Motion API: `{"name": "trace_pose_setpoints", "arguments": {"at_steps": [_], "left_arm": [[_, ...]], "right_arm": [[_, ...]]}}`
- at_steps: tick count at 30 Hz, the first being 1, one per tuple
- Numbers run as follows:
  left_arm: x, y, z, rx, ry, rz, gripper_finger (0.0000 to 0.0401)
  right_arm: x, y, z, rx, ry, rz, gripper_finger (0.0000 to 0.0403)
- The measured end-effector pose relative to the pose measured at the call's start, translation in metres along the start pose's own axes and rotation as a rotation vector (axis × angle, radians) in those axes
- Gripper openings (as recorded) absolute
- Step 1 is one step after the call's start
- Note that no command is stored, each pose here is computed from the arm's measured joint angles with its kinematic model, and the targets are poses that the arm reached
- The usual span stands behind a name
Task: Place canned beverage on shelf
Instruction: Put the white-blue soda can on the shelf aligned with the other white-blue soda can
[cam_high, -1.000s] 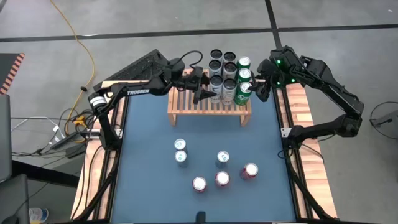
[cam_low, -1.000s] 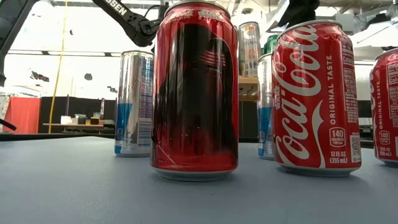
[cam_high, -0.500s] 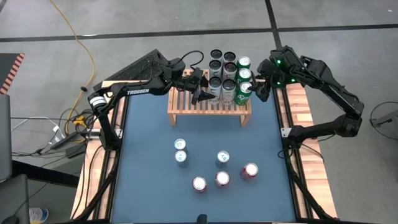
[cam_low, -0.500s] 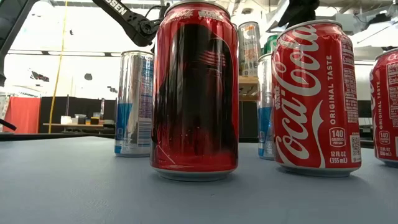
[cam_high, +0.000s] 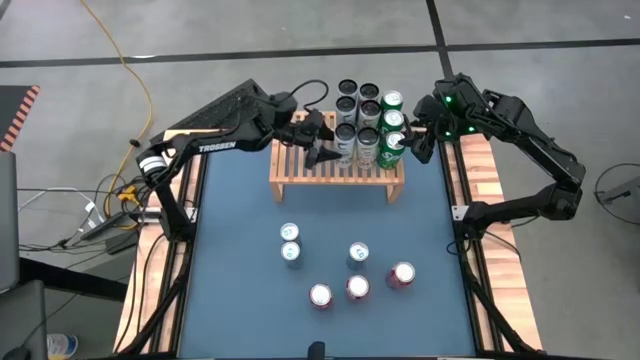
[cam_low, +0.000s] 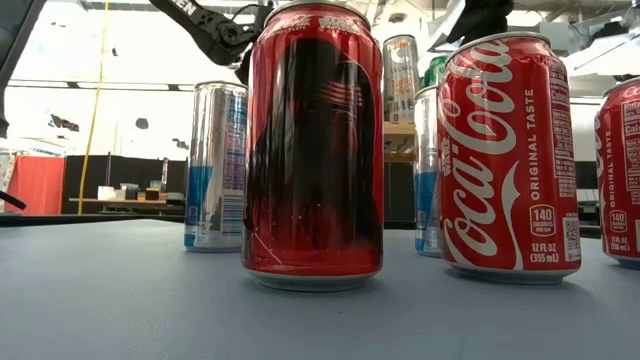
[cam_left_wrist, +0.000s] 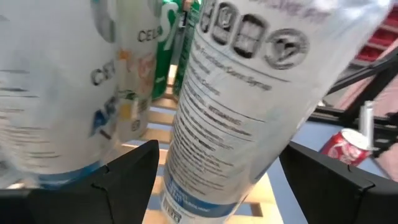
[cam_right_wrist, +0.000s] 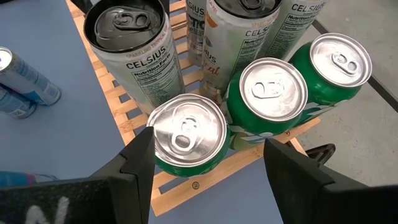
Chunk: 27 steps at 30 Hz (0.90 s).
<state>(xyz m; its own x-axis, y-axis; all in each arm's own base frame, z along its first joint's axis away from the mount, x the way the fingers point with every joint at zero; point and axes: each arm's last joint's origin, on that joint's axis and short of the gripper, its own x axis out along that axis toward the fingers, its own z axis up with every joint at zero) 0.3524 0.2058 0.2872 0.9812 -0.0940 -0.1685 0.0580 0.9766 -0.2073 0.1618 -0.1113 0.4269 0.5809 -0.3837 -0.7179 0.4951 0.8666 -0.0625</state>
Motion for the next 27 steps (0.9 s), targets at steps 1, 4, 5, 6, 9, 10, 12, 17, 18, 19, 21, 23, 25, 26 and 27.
{"name": "trace_pose_setpoints", "arguments": {"at_steps": [1,4,5,6,9,10,12,17,18,19,21,23,25,26,27], "left_arm": [[-0.002,-0.001,0.002,0.012,0.003,0.017,0.0317],[-0.006,-0.004,0.006,0.039,0.01,0.058,0.0317],[-0.007,-0.004,0.006,0.042,0.012,0.064,0.0317],[-0.007,-0.005,0.007,0.042,0.012,0.063,0.0317],[-0.005,-0.008,0.006,0.027,0.014,0.07,0.0317],[-0.004,-0.01,0.006,0.028,0.015,0.069,0.0317],[0.0,-0.015,0.005,0.04,0.02,0.067,0.0316],[0.007,-0.026,0.004,0.084,0.029,0.057,0.0316],[0.007,-0.026,0.004,0.083,0.03,0.056,0.0316],[0.008,-0.026,0.004,0.081,0.03,0.055,0.0316],[0.007,-0.026,0.004,0.079,0.032,0.059,0.0316],[0.007,-0.025,0.004,0.079,0.031,0.087,0.0316],[0.007,-0.024,0.004,0.078,0.029,0.118,0.0316],[0.007,-0.024,0.004,0.073,0.029,0.131,0.0316],[0.007,-0.023,0.004,0.072,0.028,0.143,0.0316]], "right_arm": [[0.0,0.0,0.0,0.0,0.0,0.0,0.024],[0.0,0.0,0.0,0.0,0.0,0.0,0.024],[0.0,0.0,0.0,0.0,0.0,0.0,0.024],[0.0,0.0,0.0,0.0,0.0,0.0,0.024],[0.0,0.0,0.0,0.0,-0.001,0.0,0.024],[0.0,0.0,0.0,0.0,-0.001,0.0,0.024],[0.0,0.0,0.0,0.0,-0.001,0.0,0.024],[0.0,0.0,0.0,0.0,-0.001,0.0,0.024],[0.0,0.0,0.0,0.0,-0.001,0.0,0.024],[0.0,0.0,0.0,0.0,-0.001,0.0,0.024],[0.0,0.0,0.0,0.0,-0.001,0.0,0.024],[0.0,0.0,0.0,0.005,-0.001,0.0,0.024],[0.0,0.0,0.0,0.016,-0.002,0.001,0.024],[0.0,0.0,0.0,0.024,-0.002,0.003,0.024],[0.0,0.0,0.0,0.026,-0.002,0.007,0.024]]}}
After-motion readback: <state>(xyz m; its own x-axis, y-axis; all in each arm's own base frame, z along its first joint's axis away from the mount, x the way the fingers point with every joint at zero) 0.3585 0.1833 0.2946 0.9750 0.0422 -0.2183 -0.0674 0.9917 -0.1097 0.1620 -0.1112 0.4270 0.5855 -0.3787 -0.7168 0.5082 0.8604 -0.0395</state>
